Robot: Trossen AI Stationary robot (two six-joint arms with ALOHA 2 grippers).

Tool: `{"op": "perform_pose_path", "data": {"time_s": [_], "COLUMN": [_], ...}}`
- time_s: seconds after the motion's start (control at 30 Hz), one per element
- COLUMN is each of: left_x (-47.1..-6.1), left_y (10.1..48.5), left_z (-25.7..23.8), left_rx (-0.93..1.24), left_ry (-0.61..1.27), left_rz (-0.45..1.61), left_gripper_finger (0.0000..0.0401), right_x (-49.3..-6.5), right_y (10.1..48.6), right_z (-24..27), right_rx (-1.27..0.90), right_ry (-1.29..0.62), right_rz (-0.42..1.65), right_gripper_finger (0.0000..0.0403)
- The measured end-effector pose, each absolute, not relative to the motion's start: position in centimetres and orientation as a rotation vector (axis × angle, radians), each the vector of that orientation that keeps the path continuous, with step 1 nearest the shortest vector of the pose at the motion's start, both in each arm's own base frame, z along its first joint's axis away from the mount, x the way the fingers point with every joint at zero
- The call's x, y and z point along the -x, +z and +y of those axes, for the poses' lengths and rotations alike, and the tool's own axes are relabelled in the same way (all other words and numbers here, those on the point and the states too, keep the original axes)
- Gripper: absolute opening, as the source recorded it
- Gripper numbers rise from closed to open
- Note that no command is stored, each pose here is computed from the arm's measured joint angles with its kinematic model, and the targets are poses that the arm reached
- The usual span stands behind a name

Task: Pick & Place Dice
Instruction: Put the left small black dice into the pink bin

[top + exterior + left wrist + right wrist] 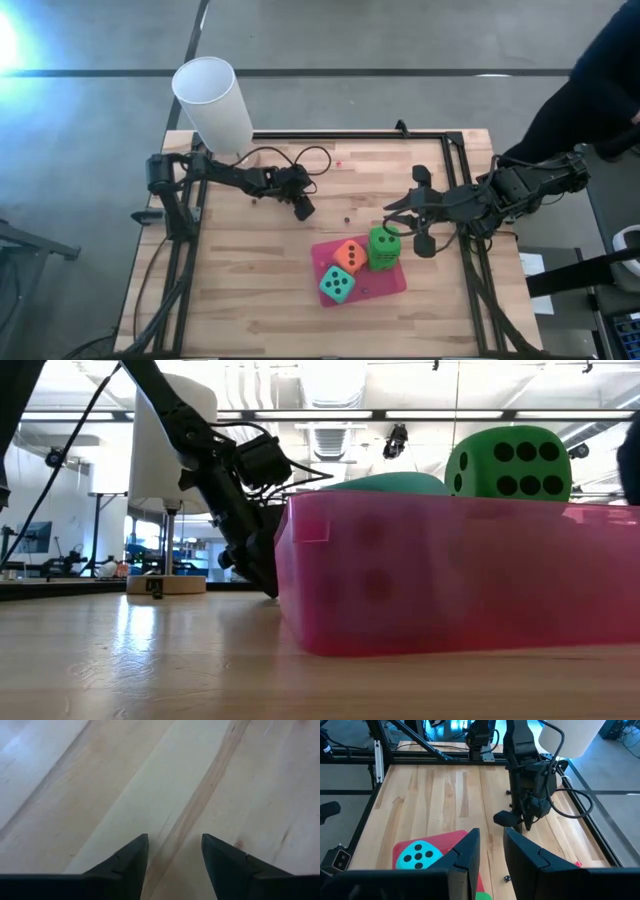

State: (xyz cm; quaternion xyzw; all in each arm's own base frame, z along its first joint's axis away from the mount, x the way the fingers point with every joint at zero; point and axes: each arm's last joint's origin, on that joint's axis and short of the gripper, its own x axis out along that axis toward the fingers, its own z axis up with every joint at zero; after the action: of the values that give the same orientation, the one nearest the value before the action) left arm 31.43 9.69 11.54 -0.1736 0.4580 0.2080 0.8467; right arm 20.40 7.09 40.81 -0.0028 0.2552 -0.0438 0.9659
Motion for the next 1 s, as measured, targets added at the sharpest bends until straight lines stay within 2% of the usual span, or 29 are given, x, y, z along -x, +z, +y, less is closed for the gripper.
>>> {"op": "perform_pose_path", "data": {"time_s": [0.23,0.53,0.77,1.0], "left_x": [-31.2,-29.3,-26.2,-23.7], "left_y": [12.2,16.6,19.4,20.9], "left_z": [9.6,9.5,8.6,7.8], "left_rx": [0.373,0.321,0.323,0.323], "left_ry": [0.426,0.405,0.405,0.403], "left_rz": [0.974,1.028,1.116,1.223], "left_gripper_finger": [0.0173,0.0161,0.0169,0.0180], "right_x": [-20.4,-20.4,-20.4,-20.4], "right_y": [40.8,40.8,40.8,40.8], "right_z": [7.1,7.1,7.1,7.1], "right_rx": [0.006,0.006,0.006,0.007], "right_ry": [-0.088,-0.087,-0.087,-0.088], "right_rz": [0.516,0.517,0.518,0.519], "right_gripper_finger": [0.0091,0.0079,0.0072,0.0084]}}
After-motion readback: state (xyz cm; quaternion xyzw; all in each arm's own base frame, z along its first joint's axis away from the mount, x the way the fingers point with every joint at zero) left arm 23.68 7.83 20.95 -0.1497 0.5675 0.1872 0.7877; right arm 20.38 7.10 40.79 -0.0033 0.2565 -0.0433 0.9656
